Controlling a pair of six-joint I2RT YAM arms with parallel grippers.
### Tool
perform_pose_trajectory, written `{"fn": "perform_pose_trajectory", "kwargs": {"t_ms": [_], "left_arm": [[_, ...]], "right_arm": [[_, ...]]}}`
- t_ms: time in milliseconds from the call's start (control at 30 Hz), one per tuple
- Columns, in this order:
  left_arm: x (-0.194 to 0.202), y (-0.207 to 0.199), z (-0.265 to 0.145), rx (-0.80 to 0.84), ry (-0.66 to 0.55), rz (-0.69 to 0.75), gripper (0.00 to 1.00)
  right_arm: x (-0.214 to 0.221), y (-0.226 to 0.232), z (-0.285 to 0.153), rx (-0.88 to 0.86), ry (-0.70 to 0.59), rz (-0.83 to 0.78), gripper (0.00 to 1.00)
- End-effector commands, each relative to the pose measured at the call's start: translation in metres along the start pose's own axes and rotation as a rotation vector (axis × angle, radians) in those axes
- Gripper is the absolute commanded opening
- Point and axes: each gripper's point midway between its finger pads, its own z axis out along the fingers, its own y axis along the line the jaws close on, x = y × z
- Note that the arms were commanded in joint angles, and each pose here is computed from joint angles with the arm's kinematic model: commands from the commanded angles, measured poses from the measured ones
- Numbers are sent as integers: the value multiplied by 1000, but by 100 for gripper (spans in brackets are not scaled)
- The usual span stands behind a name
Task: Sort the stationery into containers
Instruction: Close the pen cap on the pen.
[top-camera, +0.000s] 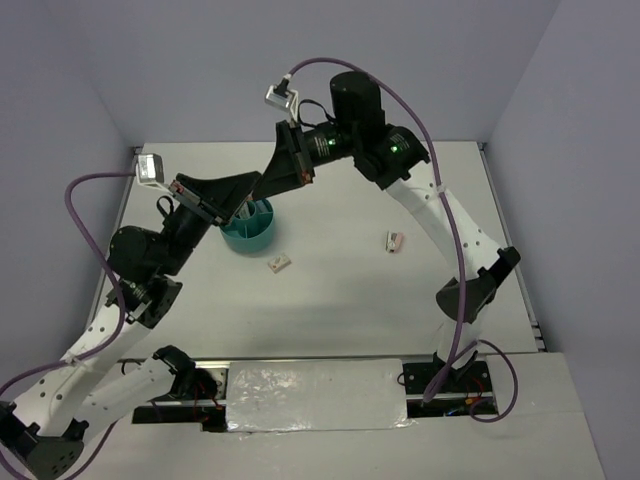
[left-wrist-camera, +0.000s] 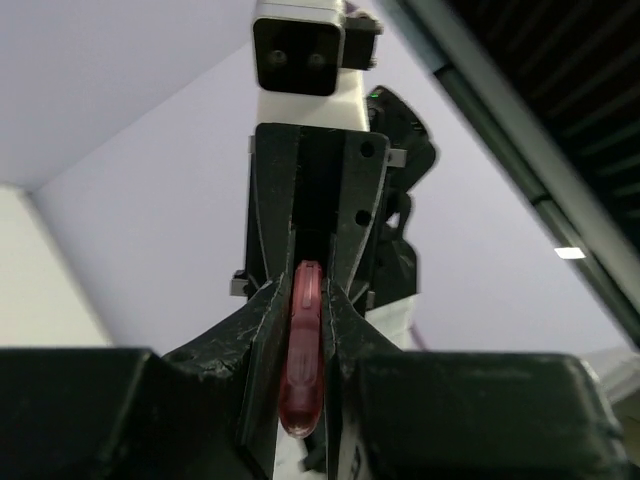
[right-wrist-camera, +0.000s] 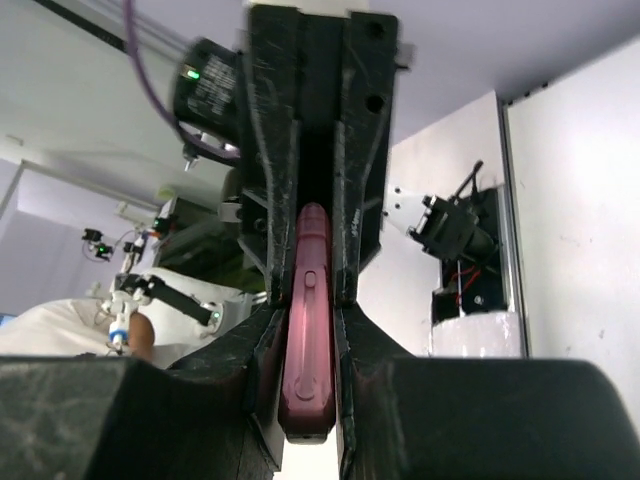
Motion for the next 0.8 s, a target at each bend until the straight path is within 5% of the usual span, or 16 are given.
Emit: {"fn": "perform_pose_trajectory", "kwargs": {"t_ms": [0,100,333,367,400,467,767], "left_arm": [[104,51,-47,-178,522,11,0],[71,62,-40,-292,454,126,0],[6,53,-13,-286,262,203,0],[-1,51,-11,-283,241,199,0],[-6,48,-9,-283,222,204,0],[-18,51,-8,-315,168,229,0],[-65,80,-29,-563,-12,281,0]], "right_arm": [[-45,-32,12,89,-230,-183,2],[-25,-41,3,114,-227,-160,15],[1,-54,-25,170,-264,-132,16],[4,-56,-29,181,-270,-125,24],[6,-60,-31,192,-271,-117,45],[11,-67,-36,214,-273,-104,60],[34,-106,-54,294,-283,-28,68]]}}
